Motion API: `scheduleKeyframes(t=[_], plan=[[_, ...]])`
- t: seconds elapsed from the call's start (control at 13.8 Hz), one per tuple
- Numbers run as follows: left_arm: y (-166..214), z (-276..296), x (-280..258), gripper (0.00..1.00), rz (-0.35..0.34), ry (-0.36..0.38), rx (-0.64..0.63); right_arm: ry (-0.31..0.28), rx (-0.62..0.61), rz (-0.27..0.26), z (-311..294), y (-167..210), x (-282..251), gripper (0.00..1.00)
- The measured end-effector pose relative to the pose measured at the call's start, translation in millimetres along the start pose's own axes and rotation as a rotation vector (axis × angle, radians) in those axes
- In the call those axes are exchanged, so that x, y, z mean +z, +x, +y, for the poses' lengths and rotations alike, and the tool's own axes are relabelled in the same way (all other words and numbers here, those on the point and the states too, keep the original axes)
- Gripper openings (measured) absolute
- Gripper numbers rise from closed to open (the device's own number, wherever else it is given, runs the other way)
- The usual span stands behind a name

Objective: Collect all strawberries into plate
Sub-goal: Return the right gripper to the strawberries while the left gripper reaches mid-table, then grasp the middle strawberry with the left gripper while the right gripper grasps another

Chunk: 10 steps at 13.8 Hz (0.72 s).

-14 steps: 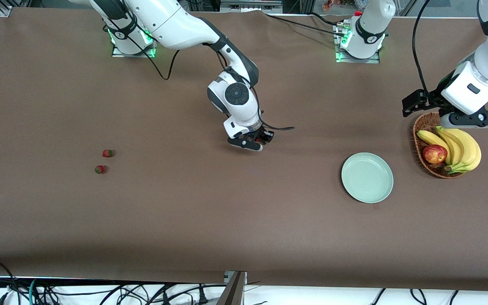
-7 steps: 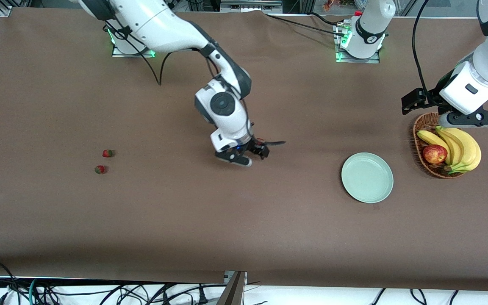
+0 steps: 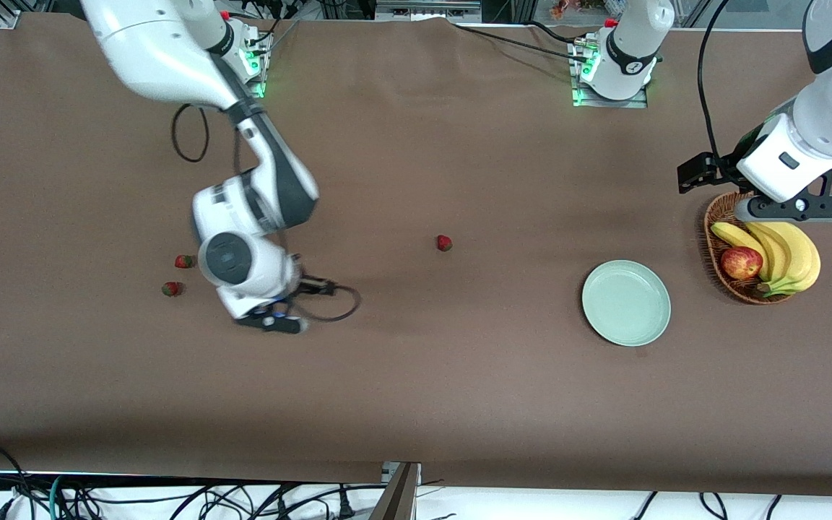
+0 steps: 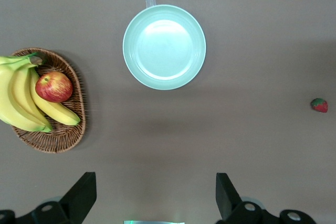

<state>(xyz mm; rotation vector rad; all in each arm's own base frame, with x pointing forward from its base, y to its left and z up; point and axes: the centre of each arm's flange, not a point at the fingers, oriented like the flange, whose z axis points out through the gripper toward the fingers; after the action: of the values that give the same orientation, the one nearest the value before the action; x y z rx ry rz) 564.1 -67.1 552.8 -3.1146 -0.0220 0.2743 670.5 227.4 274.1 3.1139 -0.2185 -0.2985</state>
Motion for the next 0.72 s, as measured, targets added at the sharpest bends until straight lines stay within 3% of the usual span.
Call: scheduleKeyframes(t=[0.29, 0.43, 0.72], plan=[[23, 56, 59, 1.0, -0.103, -0.032, 0.084, -0.052, -0.067, -0.086, 124, 35, 12, 1.0], [38, 103, 98, 1.0, -0.101, -0.045, 0.117, -0.08, -0.1, -0.106, 161, 40, 21, 1.0], [43, 200, 167, 1.0, -0.082, -0.04, -0.004, -0.107, -0.126, -0.165, 202, 36, 46, 1.0]])
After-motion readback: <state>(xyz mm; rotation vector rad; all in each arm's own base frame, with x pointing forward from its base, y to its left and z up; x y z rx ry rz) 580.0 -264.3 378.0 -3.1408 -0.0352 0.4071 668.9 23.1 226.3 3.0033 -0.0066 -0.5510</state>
